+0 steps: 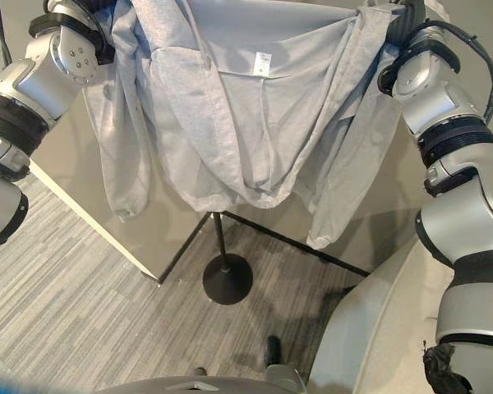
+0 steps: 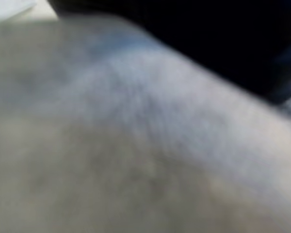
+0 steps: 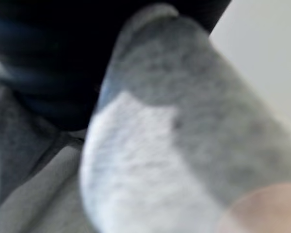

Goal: Hang the clothes on the sofa on the clothes rack.

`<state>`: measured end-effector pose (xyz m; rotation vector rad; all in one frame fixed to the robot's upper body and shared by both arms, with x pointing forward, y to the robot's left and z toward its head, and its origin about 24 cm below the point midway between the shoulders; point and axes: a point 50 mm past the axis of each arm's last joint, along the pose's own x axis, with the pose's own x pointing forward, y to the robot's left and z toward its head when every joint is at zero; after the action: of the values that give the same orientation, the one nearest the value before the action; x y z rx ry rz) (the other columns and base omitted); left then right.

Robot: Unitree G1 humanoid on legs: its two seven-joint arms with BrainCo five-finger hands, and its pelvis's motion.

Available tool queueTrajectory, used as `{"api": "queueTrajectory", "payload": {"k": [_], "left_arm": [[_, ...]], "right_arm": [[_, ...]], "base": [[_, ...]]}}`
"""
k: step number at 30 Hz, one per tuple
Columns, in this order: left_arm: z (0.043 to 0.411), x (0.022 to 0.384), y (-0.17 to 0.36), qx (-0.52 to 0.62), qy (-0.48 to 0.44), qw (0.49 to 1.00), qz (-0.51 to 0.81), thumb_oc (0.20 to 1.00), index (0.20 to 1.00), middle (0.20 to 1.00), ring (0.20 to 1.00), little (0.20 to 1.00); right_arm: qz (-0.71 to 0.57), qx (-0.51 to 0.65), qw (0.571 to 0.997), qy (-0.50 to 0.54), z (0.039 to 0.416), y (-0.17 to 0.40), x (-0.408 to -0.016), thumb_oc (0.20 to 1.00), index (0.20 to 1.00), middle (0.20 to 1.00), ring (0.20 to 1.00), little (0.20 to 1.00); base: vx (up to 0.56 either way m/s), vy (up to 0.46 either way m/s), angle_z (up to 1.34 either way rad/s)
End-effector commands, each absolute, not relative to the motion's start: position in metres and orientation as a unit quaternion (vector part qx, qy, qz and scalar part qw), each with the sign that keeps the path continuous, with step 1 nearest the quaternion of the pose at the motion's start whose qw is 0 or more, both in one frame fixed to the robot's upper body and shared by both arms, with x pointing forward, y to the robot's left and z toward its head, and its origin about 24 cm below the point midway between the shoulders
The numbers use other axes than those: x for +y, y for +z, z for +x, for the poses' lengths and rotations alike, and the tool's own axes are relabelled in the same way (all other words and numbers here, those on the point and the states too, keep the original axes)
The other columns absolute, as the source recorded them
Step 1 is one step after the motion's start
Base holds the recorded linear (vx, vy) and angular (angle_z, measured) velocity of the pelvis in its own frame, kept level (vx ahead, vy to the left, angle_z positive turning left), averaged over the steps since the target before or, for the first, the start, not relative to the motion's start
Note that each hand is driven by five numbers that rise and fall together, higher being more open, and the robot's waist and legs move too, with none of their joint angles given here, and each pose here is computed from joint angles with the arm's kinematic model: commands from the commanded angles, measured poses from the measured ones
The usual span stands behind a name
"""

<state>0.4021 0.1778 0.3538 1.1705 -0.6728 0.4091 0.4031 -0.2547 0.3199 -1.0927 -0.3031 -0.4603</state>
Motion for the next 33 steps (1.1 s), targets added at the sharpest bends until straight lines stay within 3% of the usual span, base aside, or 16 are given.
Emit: {"api": "queueTrajectory", "payload": {"k": [1,4,17,28,33], "left_arm": [[0.394,0.193,0.393,-0.311,0.245,0.732,0.555,0.200,0.200,0.200,0.200,0.200],[0.397,0.188,0.391,-0.303,0.237,0.721,0.576,0.200,0.200,0.200,0.200,0.200],[0.401,0.198,0.373,-0.280,0.229,0.728,0.583,0.200,0.200,0.200,0.200,0.200],[0.389,0.233,0.375,-0.282,0.274,0.750,0.533,0.200,0.200,0.200,0.200,0.200],[0.379,0.250,0.378,-0.292,0.298,0.746,0.519,0.200,0.200,0.200,0.200,0.200]], "right_arm": [[-0.547,-0.164,0.774,-0.272,0.391,0.372,-0.264,0.200,0.200,0.200,0.200,0.200],[-0.589,-0.151,0.753,-0.252,0.398,0.365,-0.251,0.200,0.200,0.200,0.200,0.200],[-0.615,-0.153,0.748,-0.200,0.407,0.342,-0.234,0.200,0.200,0.200,0.200,0.200],[-0.493,-0.241,0.800,-0.242,0.389,0.369,-0.244,0.200,0.200,0.200,0.200,0.200],[-0.443,-0.309,0.801,-0.259,0.372,0.392,-0.244,0.200,0.200,0.200,0.200,0.200]], "base": [[-0.07,-0.001,0.04],[-0.06,0.010,0.04],[-0.01,0.003,0.02],[0.01,0.004,0.00],[0.03,0.009,-0.02]]}}
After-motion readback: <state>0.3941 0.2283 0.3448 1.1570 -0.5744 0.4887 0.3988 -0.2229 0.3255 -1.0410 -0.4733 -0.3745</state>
